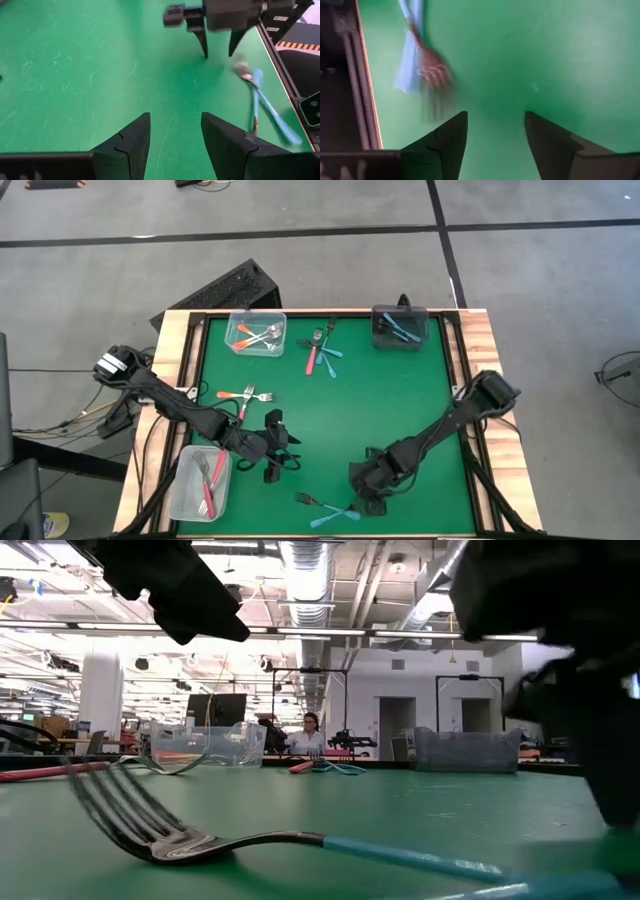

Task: Sort silverware by color (type)
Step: Put the blue fork into the black bin

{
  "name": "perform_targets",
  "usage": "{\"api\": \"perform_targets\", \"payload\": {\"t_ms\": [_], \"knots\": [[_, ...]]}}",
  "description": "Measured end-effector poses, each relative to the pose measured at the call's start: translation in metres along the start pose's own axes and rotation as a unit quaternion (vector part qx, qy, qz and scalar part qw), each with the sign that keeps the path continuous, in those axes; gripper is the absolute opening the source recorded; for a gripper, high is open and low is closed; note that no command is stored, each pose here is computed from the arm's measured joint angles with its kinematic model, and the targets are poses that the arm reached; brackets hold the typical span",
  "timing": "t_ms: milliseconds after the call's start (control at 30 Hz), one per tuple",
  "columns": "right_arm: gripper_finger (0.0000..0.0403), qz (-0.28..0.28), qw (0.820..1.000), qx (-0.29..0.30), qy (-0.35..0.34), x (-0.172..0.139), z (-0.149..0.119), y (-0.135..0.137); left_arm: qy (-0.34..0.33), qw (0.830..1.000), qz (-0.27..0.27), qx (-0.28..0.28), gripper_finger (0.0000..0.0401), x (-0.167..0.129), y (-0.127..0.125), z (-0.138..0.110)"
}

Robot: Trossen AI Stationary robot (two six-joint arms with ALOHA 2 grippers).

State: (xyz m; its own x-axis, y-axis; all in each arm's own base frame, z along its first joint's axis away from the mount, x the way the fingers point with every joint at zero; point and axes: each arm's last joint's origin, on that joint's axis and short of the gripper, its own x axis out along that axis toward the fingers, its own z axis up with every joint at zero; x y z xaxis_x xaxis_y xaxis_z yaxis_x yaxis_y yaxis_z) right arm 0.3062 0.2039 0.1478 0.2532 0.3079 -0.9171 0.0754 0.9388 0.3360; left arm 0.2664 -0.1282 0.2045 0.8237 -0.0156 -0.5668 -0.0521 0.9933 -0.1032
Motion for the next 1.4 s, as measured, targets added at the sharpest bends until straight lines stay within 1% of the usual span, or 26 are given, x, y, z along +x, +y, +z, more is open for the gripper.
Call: {"api": "perform_targets", "payload": {"t_ms": [67, 167, 267, 367, 467, 533, 633, 700, 733, 800, 900, 967, 1033, 1100, 1267, 1300, 1400], "knots": [[0.0228, 0.028, 0.999, 0.000, 0.018, 0.009, 0.000, 0.003, 0.000, 1.000, 0.000, 0.000, 0.0163, 0.000, 0.000, 0.000], [0.0224, 0.040, 0.999, 0.003, 0.024, 0.013, -0.001, 0.005, 0.001, 1.000, 0.002, 0.001, 0.0163, 0.000, 0.001, 0.000], [0.0218, 0.051, 0.998, 0.002, 0.023, 0.009, 0.002, 0.004, 0.001, 1.000, 0.005, 0.015, 0.0163, 0.001, 0.003, 0.001], [0.0214, 0.048, 0.999, -0.004, 0.010, 0.001, 0.004, 0.002, -0.001, 1.000, 0.011, 0.017, 0.0163, 0.003, 0.007, 0.002], [0.0210, 0.043, 0.998, -0.039, -0.031, -0.011, 0.008, 0.005, -0.001, 1.000, 0.016, 0.011, 0.0163, 0.004, 0.010, 0.004], [0.0207, 0.026, 0.993, -0.090, -0.067, -0.016, 0.010, 0.008, -0.001, 1.000, 0.017, 0.011, 0.0163, 0.004, 0.011, 0.004], [0.0201, -0.034, 0.976, -0.182, -0.111, -0.012, 0.010, 0.011, -0.001, 1.000, 0.018, 0.011, 0.0163, 0.004, 0.011, 0.004], [0.0195, -0.084, 0.963, -0.215, -0.139, -0.012, 0.009, 0.011, -0.001, 1.000, 0.018, 0.011, 0.0163, 0.004, 0.011, 0.004], [0.0192, -0.109, 0.957, -0.215, -0.162, -0.013, 0.012, 0.011, 0.000, 1.000, 0.019, 0.013, 0.0163, 0.004, 0.011, 0.003], [0.0186, -0.166, 0.946, -0.192, -0.201, -0.017, 0.021, 0.003, 0.001, 1.000, 0.022, 0.019, 0.0163, 0.004, 0.011, 0.003], [0.0176, -0.265, 0.919, -0.144, -0.256, -0.030, 0.034, -0.015, -0.006, 0.998, 0.046, 0.031, 0.0163, 0.004, 0.013, 0.004], [0.0170, -0.298, 0.904, -0.102, -0.290, -0.039, 0.047, -0.028, -0.016, 0.997, 0.069, 0.032, 0.0163, 0.004, 0.014, 0.004], [0.0165, -0.310, 0.901, -0.067, -0.295, -0.045, 0.058, -0.046, -0.023, 0.995, 0.089, 0.028, 0.0163, 0.004, 0.016, 0.005], [0.0161, -0.311, 0.904, -0.040, -0.289, -0.048, 0.069, -0.066, -0.023, 0.995, 0.097, 0.025, 0.0163, 0.004, 0.016, 0.005], [0.0154, -0.352, 0.895, 0.041, -0.272, -0.058, 0.094, -0.134, -0.025, 0.994, 0.103, 0.022, 0.0163, 0.004, 0.017, 0.005], [0.0153, -0.354, 0.894, 0.059, -0.268, -0.062, 0.098, -0.148, -0.028, 0.993, 0.110, 0.020, 0.0163, 0.004, 0.017, 0.005], [0.0146, -0.334, 0.893, 0.123, -0.275, -0.077, 0.109, -0.191, -0.043, 0.989, 0.141, 0.006, 0.0163, 0.003, 0.019, 0.006]]}}
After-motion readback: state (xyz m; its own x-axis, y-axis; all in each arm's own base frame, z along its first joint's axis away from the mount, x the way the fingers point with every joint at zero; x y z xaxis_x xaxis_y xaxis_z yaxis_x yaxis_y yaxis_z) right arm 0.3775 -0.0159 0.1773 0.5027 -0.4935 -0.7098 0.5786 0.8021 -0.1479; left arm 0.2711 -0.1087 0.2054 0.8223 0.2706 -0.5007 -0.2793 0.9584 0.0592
